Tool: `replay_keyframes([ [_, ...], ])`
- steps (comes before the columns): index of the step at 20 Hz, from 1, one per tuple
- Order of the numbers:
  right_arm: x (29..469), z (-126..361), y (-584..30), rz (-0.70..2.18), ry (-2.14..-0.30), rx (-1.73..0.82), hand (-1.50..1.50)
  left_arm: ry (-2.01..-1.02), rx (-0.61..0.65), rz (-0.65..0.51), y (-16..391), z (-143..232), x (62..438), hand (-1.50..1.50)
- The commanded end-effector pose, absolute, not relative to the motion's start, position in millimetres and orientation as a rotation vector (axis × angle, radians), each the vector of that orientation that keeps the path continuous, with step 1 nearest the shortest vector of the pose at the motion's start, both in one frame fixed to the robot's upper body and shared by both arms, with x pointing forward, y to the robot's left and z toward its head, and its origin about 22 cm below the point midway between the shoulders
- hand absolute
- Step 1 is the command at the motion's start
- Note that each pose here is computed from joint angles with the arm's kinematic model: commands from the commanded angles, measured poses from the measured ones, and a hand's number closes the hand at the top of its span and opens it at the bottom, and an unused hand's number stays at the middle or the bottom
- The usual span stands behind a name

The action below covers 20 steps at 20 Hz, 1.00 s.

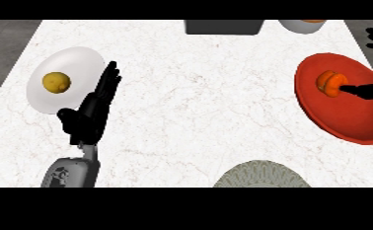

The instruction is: Pick the squash from the placemat and place it in the bowl

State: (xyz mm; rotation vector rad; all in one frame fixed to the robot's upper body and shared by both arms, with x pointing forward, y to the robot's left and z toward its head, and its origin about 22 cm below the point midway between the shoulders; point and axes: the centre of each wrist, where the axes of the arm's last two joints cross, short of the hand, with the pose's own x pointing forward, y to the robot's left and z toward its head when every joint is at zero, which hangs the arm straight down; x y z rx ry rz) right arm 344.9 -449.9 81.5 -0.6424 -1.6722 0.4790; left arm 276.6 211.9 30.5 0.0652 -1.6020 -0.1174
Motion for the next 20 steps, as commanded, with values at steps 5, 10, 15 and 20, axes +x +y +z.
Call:
replay_keyframes([
  [5, 325.6, 96.4, -478.9, 0.242, -1.766, -0.566, -1.50, -1.593, 0.043, -0.098, 219.2, 26.3, 267.8, 0.00],
  [10, 304.5, 121.5, -516.8, 0.181, -1.739, -0.473, -1.50, -1.573, 0.066, -0.114, 212.3, 21.7, 281.1, 0.00],
  [15, 275.1, 116.4, -551.5, 0.119, -1.745, -0.353, -1.50, -1.588, 0.068, -0.113, 211.1, 24.1, 265.9, 0.00],
  [20, 249.5, 99.2, -567.8, 0.109, -1.756, -0.278, -1.50, -1.588, 0.058, -0.114, 214.1, 33.1, 249.9, 0.00],
])
